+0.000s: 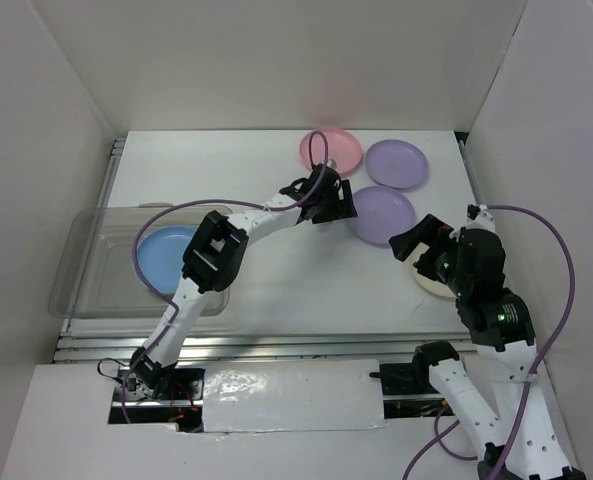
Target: Place the plates into the plastic bin on the countertop
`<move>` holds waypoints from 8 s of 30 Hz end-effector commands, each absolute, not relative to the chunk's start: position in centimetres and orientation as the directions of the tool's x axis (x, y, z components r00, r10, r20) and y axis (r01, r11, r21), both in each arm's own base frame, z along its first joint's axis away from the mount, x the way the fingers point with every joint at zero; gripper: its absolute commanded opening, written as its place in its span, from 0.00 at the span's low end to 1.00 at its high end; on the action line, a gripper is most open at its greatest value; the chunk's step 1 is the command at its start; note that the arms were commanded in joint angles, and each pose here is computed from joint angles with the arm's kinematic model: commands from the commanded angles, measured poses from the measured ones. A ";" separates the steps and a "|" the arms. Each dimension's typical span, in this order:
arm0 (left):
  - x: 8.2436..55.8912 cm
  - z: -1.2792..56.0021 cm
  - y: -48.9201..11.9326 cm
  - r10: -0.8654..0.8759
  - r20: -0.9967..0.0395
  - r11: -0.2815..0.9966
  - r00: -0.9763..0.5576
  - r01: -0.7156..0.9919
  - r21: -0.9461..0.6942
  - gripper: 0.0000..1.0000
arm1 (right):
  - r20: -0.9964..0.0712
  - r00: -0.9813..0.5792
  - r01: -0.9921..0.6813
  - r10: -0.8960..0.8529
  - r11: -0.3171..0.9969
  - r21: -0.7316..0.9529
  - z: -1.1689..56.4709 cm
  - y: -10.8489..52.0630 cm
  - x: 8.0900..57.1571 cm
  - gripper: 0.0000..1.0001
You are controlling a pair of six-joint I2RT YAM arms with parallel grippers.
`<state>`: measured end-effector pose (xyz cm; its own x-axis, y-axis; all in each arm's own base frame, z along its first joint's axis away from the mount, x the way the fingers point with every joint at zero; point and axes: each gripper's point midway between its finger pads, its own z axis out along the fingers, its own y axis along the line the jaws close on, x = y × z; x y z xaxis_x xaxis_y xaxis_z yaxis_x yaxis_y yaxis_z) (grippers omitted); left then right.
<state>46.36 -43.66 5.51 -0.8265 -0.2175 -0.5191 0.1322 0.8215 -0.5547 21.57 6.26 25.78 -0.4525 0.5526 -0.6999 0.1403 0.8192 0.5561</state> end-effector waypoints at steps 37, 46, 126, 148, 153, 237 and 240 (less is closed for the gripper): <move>32.4 22.8 0.3 -0.601 -0.711 0.731 -0.366 -0.611 -0.304 0.00 | -0.676 -0.476 -0.006 0.563 0.766 0.643 26.1 8.9 22.8 1.00; 29.8 14.0 8.3 -0.758 -0.559 0.575 -0.337 -0.750 -0.327 0.00 | -0.663 -0.505 -0.008 0.552 0.766 0.643 25.2 9.7 23.4 1.00; 23.9 22.6 -3.9 -0.258 -0.773 0.966 -0.579 -0.152 -0.209 0.99 | -0.503 0.047 0.931 0.863 0.145 0.336 8.6 -10.9 21.4 1.00; 24.0 22.6 -3.0 -0.282 -0.777 0.959 -0.563 -0.196 -0.206 0.99 | -0.345 -0.049 0.972 0.937 0.125 0.199 0.5 -9.2 21.9 0.81; 24.1 22.6 -2.9 -0.282 -0.779 0.958 -0.559 -0.204 -0.201 0.99 | -0.332 -0.081 0.965 0.940 0.158 0.210 0.4 -8.8 22.1 0.46; 21.4 26.6 0.9 -0.407 -0.859 0.895 -0.310 -0.323 -0.307 0.99 | -0.570 -0.466 0.578 0.677 0.720 0.383 14.4 2.7 45.2 1.00; 21.5 26.5 0.7 -0.403 -0.858 0.899 -0.318 -0.314 -0.305 0.99 | -0.544 -0.450 0.636 0.709 0.681 0.363 12.2 -1.9 47.6 1.00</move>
